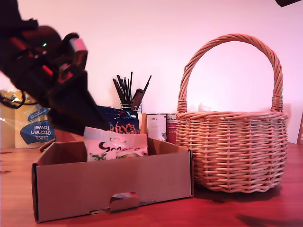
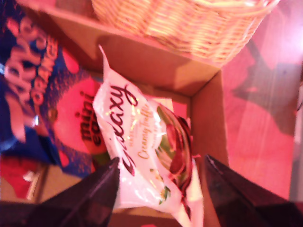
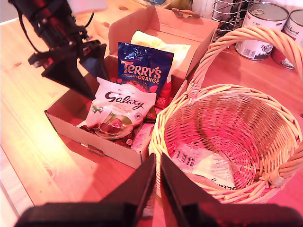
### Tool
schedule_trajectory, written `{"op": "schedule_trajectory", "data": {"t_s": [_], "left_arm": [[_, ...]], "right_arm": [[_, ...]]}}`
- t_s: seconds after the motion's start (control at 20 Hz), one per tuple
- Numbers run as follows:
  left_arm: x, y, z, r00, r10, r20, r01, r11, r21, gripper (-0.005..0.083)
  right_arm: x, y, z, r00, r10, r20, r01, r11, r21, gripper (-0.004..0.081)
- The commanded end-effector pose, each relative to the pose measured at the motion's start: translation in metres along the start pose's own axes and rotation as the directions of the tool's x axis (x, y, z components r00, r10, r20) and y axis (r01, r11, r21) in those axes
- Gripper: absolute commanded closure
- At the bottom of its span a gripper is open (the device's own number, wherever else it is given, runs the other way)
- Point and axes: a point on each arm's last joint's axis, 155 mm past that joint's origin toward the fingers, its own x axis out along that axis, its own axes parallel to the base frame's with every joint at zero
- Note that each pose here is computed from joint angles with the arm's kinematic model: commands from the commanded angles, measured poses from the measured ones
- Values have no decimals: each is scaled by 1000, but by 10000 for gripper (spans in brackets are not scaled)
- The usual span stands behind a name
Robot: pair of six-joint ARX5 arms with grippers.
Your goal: Move the bags of Easter eggs from the cardboard box on the left into the woven basket on the right side.
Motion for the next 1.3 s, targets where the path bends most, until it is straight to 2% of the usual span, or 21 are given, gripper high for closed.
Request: {"op": "schedule_trajectory", "data": {"t_s": [0.0,0.25,0.45,0.8,1.25], "left_arm": [[8,1,-14,998,22,-53,-22,1000,-3,293],[27,-1,-34,991,-7,-132,3,999,-33,294],[47,24,-56,974,78,-213,-85,996,-21,294],[42,34,-37,973,135,-186,-135,991,9,293],[54,18,-39,971,108,-212,-113,993,-14,289]], "right_arm": [[0,2,2,1000,6,9,-6,1000,-9,783],[0,2,3,1000,6,12,-5,1000,-10,783],[0,2,3,1000,6,11,-6,1000,-9,783],[0,1,4,1000,5,17,-4,1000,-12,783],[0,1,6,1000,3,22,-3,1000,-14,783]]}}
